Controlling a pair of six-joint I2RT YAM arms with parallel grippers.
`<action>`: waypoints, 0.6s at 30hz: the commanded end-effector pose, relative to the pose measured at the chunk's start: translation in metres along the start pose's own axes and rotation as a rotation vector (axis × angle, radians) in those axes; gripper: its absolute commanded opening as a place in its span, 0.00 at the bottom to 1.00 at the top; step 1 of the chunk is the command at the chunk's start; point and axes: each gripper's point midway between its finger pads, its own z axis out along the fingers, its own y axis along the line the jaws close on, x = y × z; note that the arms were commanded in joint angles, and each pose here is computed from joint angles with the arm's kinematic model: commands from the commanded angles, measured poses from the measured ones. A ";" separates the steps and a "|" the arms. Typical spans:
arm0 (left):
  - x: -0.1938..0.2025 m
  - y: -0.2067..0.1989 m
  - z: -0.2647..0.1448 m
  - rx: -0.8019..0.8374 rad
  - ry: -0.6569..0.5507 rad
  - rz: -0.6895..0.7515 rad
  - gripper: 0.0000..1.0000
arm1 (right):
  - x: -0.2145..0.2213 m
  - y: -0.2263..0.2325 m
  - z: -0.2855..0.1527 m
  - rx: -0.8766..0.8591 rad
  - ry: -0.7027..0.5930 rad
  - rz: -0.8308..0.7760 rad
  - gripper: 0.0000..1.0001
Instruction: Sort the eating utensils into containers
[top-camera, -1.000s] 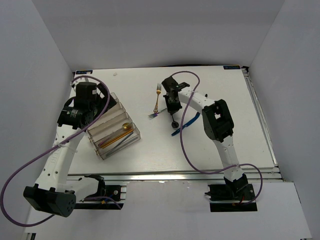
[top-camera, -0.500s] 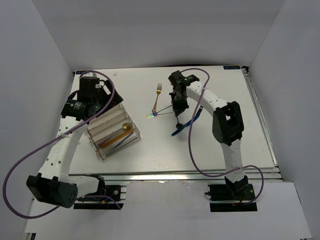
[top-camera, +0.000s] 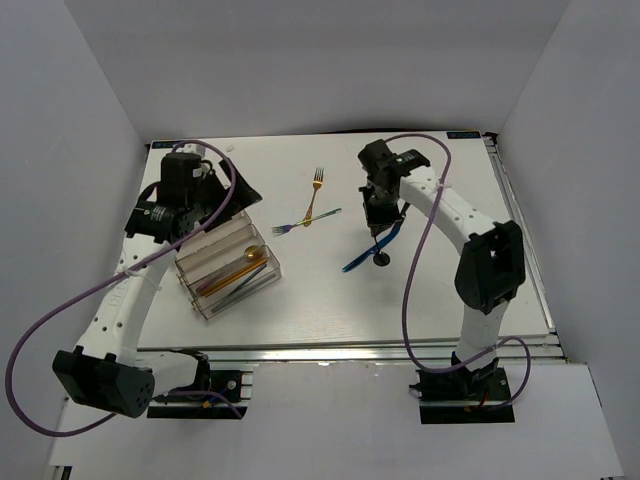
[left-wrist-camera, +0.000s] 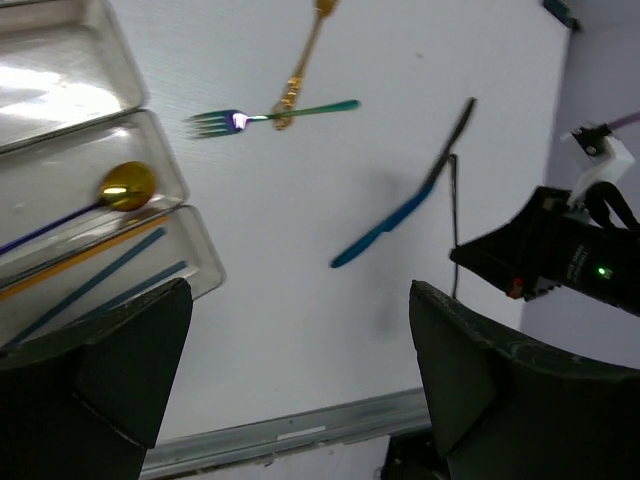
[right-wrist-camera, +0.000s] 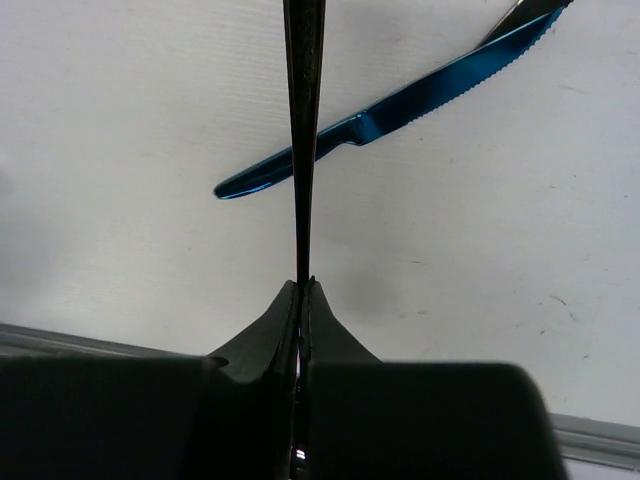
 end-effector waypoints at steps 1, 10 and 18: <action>0.008 -0.057 -0.008 0.289 0.026 0.010 0.98 | -0.013 0.017 -0.047 -0.117 -0.143 0.010 0.00; 0.043 -0.149 -0.009 0.693 0.055 -0.081 0.98 | -0.008 0.154 -0.127 -0.729 -0.339 -0.052 0.00; 0.050 -0.130 0.019 0.539 0.072 -0.074 0.83 | -0.008 0.188 -0.158 -0.818 -0.385 -0.084 0.00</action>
